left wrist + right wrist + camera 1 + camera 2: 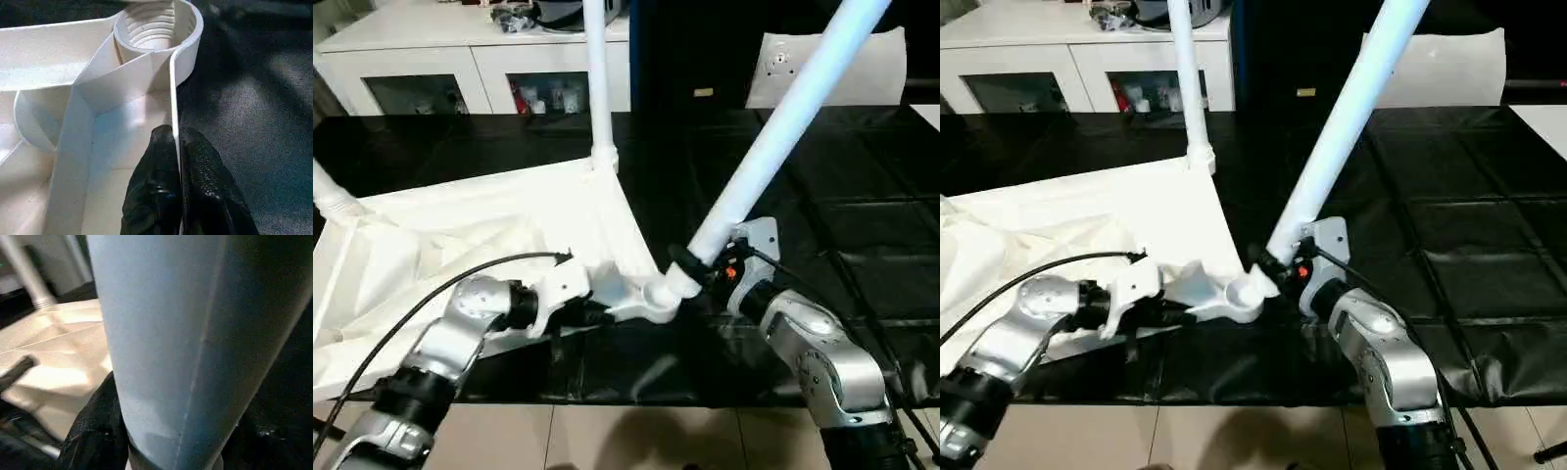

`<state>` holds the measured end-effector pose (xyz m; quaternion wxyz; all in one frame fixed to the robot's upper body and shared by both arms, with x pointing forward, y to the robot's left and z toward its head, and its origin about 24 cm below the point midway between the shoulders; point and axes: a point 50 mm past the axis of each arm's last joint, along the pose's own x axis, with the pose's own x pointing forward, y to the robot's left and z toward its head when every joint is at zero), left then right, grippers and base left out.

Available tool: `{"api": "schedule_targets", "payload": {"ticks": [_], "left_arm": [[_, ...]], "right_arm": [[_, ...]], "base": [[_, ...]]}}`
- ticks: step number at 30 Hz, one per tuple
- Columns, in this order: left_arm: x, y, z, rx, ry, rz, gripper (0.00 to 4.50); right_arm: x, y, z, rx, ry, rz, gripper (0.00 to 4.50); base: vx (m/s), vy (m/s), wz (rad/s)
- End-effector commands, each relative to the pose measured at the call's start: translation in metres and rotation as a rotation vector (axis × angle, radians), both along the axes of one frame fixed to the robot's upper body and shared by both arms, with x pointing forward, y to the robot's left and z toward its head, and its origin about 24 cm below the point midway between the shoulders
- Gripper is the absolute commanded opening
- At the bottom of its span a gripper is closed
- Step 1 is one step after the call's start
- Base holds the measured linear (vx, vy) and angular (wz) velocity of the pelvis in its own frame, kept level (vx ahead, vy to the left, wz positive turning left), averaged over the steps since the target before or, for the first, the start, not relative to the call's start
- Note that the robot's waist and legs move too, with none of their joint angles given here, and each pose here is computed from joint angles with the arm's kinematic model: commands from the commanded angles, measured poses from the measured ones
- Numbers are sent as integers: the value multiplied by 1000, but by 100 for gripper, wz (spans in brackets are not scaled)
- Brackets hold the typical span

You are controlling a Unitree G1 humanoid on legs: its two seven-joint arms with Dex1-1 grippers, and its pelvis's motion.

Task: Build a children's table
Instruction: Insert table leg to table base

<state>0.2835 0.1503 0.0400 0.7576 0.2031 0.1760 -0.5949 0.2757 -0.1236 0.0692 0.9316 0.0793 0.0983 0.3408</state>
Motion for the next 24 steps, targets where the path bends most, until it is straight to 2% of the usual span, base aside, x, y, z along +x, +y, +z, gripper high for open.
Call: {"api": "schedule_targets", "payload": {"ticks": [1,7,13,15,17,20,24], "left_arm": [[-1,-3,-4,49,-32,-40,0],[10,-17,-1,60,-136,-152,0],[19,-35,6,60,-200,-248,0],[23,-36,6,44,-189,-216,0],[24,-33,3,8,-142,-160,0],[19,-22,-7,-27,-27,-95,0],[12,-13,-14,-9,39,-60,0]], "right_arm": [[1,10,12,11,-53,72,191],[8,2,16,-2,-80,29,191],[4,-7,19,6,-97,6,191],[2,-7,17,-8,-97,10,191],[-1,-7,14,-44,-95,35,191],[-2,-4,9,-81,-74,69,191],[0,-2,4,-115,-39,109,191]], "base": [[0,0,0],[0,0,0],[0,0,0],[0,0,0],[0,0,0],[0,0,0],[0,0,0]]}}
